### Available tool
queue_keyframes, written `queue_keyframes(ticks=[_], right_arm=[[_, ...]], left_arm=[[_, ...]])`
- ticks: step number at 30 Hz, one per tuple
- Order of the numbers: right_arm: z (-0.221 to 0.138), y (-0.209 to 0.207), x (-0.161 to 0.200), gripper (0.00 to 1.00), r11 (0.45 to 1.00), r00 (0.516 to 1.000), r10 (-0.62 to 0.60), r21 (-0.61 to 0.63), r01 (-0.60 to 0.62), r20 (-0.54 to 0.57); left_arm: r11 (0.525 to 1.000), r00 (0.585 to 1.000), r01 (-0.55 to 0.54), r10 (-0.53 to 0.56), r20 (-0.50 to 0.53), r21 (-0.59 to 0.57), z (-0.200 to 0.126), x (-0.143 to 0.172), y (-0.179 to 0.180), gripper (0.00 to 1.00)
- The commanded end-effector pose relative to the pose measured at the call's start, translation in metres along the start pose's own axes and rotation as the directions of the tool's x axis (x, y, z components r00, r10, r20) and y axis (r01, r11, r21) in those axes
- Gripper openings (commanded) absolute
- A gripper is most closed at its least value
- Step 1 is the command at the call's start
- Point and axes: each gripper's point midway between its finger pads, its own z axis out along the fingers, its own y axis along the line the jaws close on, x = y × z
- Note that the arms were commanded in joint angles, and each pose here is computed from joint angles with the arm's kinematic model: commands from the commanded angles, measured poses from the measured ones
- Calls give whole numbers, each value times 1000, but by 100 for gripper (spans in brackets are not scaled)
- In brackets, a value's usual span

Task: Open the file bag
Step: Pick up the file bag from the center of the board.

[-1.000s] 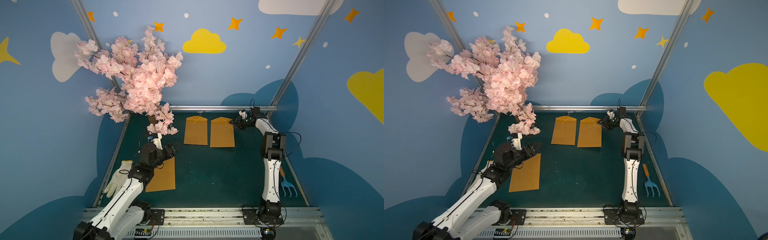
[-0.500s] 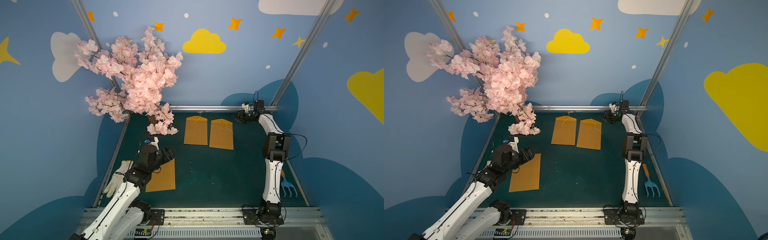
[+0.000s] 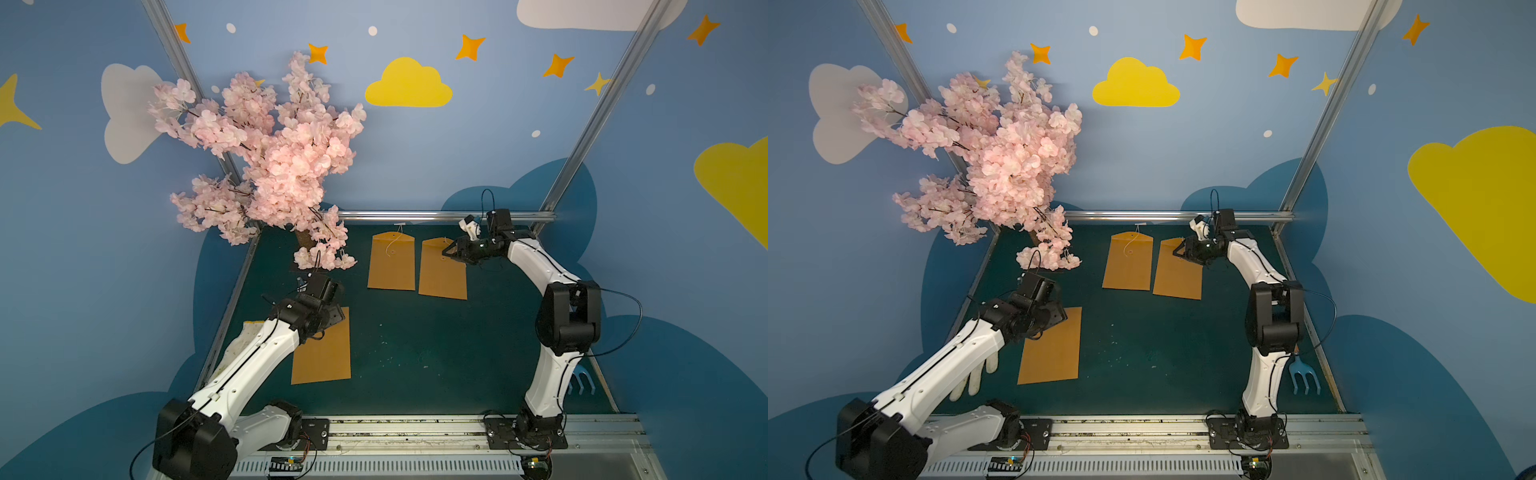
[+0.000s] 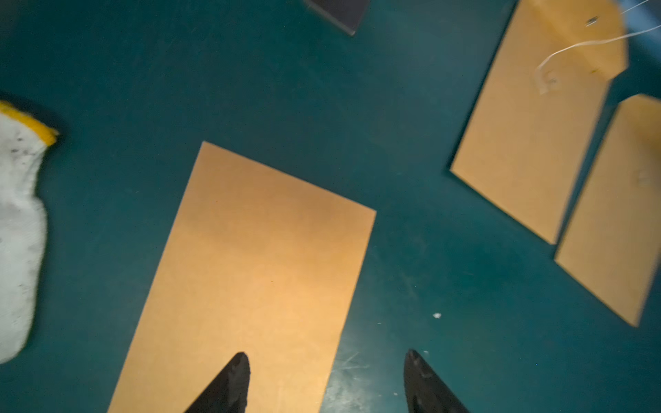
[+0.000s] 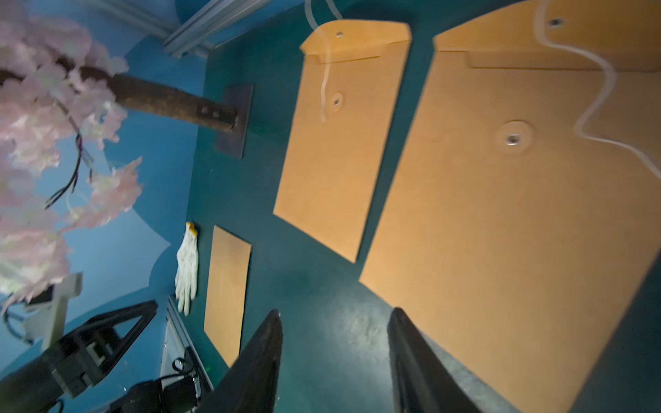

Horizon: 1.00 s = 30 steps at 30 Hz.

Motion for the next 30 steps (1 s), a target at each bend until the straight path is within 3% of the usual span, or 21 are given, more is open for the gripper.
queue_keyframes(ticks=[1,10,14,18,23,30], right_arm=[[-2,19,31,49,998,997,-50,20,52,-55],[-21,44,63,53,996,995,-89,-12,88,-40],[-20,46,71,54,996,995,-88,-34,87,-56],[-14,49,80,53,994,992,-93,-63,88,-82],[1,57,91,53,990,987,-94,-117,79,-128],[49,64,127,51,987,965,-67,-161,26,-253]], left_arm=[[981,1000,8,-11,-15,-195,3,9,36,69],[952,998,-3,-17,-61,-305,36,25,47,72],[908,996,-22,-14,-84,-417,46,25,56,75],[891,995,-35,-10,-95,-453,55,29,62,75],[892,997,-8,-29,-75,-452,56,30,71,75],[884,996,61,-86,-34,-463,52,31,85,74]])
